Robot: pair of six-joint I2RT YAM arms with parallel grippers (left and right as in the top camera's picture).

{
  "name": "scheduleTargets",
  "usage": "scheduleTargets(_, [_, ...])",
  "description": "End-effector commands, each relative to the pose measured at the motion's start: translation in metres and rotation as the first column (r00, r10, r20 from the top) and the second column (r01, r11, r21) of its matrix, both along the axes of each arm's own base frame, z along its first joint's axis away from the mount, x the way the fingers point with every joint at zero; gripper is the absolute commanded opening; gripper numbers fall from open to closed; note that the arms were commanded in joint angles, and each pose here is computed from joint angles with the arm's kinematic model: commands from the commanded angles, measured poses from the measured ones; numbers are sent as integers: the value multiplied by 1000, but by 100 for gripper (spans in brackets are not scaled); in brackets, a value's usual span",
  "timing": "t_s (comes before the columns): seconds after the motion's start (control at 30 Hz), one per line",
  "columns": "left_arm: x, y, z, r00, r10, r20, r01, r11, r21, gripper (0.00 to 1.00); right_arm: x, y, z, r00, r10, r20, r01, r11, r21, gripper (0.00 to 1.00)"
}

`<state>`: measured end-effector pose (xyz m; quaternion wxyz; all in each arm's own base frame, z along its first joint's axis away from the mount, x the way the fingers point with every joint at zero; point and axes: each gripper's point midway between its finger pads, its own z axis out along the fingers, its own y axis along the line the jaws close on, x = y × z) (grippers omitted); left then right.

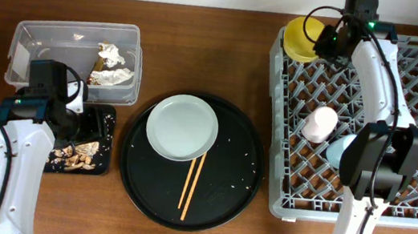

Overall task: Sort waste into correct bins and load items into the dishwasher rack
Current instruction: 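Set the yellow bowl upright in the rack's back corner with the right gripper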

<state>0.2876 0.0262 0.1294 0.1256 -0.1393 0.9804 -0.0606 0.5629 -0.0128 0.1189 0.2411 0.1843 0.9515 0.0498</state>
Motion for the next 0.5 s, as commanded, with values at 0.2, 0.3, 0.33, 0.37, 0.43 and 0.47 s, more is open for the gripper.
scheduleTargets(0.2, [0, -1, 4, 1000, 11, 14, -11, 1000, -15, 65, 5, 36, 7, 996, 78, 32, -83, 982, 169, 8])
scheduleTargets(0.3, [0, -1, 4, 1000, 11, 14, -11, 1000, -15, 65, 5, 35, 7, 997, 75, 32, -79, 983, 164, 8])
scheduleTargets(0.33, [0, -1, 4, 1000, 11, 15, -11, 1000, -15, 65, 4, 35, 6, 997, 71, 28, -75, 983, 166, 7])
scheduleTargets(0.37, [0, -1, 4, 1000, 11, 14, -11, 1000, -15, 65, 3, 35, 5, 999, 47, 16, -49, 982, 181, 4])
scheduleTargets(0.43, [0, -1, 4, 1000, 11, 14, -11, 1000, -16, 65, 2, 35, 5, 999, 32, 10, -34, 982, 188, 4])
scheduleTargets(0.47, [0, -1, 4, 1000, 11, 14, -11, 1000, -16, 65, 2, 34, 5, 999, 32, 10, -33, 982, 188, 4])
